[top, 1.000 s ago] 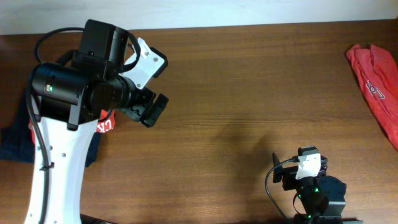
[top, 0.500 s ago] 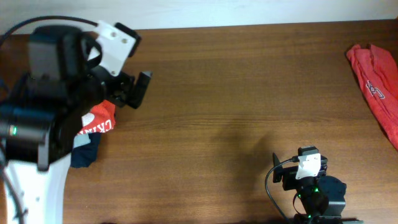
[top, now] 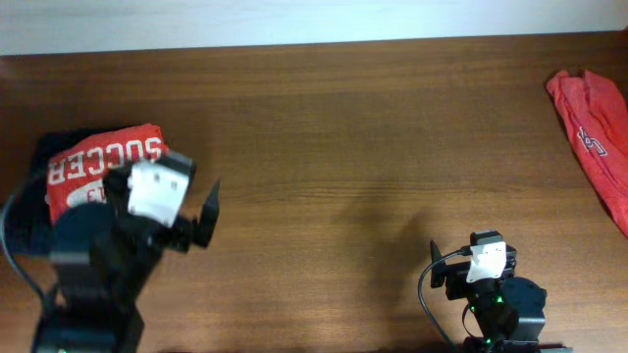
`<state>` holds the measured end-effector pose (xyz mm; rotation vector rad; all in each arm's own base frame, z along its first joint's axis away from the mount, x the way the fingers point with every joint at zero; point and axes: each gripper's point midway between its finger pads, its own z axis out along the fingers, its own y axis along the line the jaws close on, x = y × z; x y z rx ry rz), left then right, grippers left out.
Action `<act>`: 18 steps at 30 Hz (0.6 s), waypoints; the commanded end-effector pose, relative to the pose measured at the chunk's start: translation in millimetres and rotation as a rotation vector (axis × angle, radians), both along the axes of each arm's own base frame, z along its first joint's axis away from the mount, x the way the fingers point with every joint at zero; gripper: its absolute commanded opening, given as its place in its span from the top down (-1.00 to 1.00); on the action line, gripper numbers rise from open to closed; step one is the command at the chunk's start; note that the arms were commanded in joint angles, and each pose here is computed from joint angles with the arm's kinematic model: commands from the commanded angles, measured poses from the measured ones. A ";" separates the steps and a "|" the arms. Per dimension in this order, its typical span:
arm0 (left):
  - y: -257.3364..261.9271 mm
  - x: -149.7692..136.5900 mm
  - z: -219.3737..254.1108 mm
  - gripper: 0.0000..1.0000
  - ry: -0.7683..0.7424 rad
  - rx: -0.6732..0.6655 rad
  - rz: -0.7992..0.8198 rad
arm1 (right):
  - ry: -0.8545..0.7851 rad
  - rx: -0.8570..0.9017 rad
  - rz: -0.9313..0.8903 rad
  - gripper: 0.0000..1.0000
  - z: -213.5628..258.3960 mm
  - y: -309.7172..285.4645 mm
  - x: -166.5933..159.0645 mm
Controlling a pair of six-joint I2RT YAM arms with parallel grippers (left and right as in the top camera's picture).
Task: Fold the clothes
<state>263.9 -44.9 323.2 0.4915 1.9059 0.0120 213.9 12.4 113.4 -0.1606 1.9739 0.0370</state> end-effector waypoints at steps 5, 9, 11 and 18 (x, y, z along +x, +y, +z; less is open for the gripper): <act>3.1 -40.6 -54.9 -0.99 -0.076 -0.014 0.003 | -0.003 0.008 0.006 -0.97 -1.1 1.9 0.0; 3.7 -50.5 -77.3 -0.98 -0.117 -0.016 0.003 | -0.003 0.008 0.006 -0.97 -1.1 1.9 0.0; 3.9 -54.5 -91.3 -0.98 -0.129 -0.017 0.003 | -0.003 0.008 0.006 -0.97 -1.0 1.9 0.1; 3.0 -55.4 -142.0 -0.98 -0.156 -0.019 -0.002 | -0.003 0.008 0.006 -0.97 -1.0 1.9 0.1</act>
